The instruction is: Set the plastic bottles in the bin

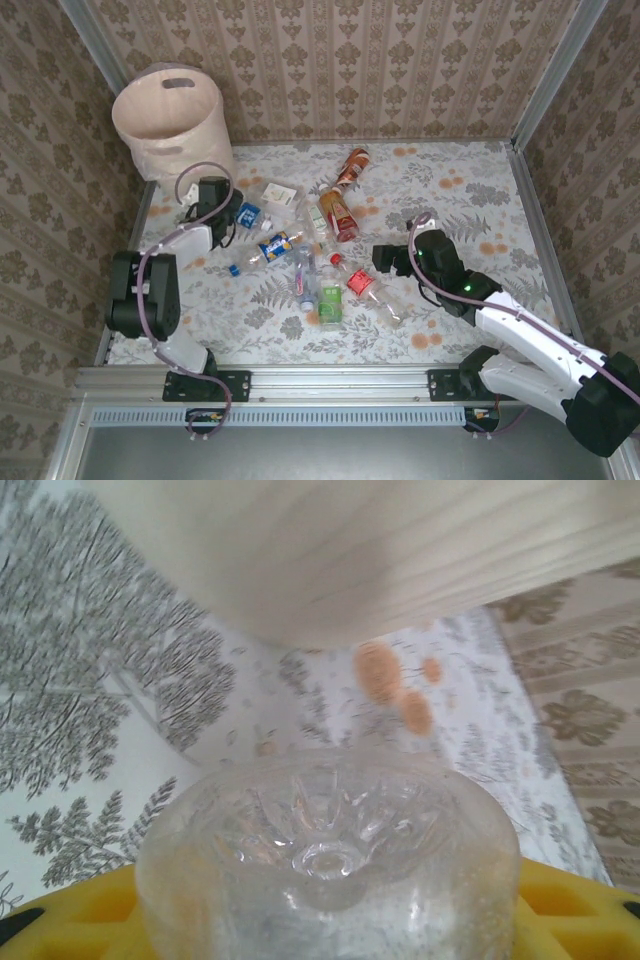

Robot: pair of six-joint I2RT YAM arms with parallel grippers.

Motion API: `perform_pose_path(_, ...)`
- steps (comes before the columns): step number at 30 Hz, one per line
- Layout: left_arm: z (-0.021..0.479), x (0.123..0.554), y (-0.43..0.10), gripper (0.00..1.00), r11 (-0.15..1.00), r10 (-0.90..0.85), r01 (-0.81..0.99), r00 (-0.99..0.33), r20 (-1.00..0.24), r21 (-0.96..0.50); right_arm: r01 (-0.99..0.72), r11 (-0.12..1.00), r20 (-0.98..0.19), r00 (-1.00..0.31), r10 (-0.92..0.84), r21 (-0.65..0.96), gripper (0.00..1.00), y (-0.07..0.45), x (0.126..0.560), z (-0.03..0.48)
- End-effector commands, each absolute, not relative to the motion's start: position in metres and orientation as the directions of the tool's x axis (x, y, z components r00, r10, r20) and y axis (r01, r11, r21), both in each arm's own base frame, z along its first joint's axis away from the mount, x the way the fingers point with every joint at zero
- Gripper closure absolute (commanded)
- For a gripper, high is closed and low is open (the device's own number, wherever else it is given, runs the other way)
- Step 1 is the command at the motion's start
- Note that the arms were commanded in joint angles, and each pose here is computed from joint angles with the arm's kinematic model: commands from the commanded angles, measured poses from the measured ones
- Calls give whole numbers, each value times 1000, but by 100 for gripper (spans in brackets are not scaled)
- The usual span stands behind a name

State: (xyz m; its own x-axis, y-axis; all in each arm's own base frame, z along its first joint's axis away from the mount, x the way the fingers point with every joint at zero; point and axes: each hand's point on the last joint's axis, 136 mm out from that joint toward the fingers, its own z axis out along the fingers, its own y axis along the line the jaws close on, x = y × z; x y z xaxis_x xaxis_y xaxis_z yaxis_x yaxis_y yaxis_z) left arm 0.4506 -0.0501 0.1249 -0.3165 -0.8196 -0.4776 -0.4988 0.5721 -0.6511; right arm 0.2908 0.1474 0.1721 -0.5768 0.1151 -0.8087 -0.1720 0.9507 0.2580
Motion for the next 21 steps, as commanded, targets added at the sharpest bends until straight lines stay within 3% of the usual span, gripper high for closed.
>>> perform_pose_path(1, 168, 448, -47, 46, 695, -715, -395, -297, -633, -600, -188, 950, -837, -536, 113, 248, 0, 150, 297, 180)
perform_pose_path(10, 272, 432, -88, 47, 864, -503, -161, -260, -825, -476, -219, 944, -871, -477, 119, 249, 0, 157, 308, 196)
perform_pose_path(21, 407, 449, -111, 45, 919, -384, 78, -32, -923, -386, -250, 938, -894, -433, 112, 239, 0, 166, 319, 212)
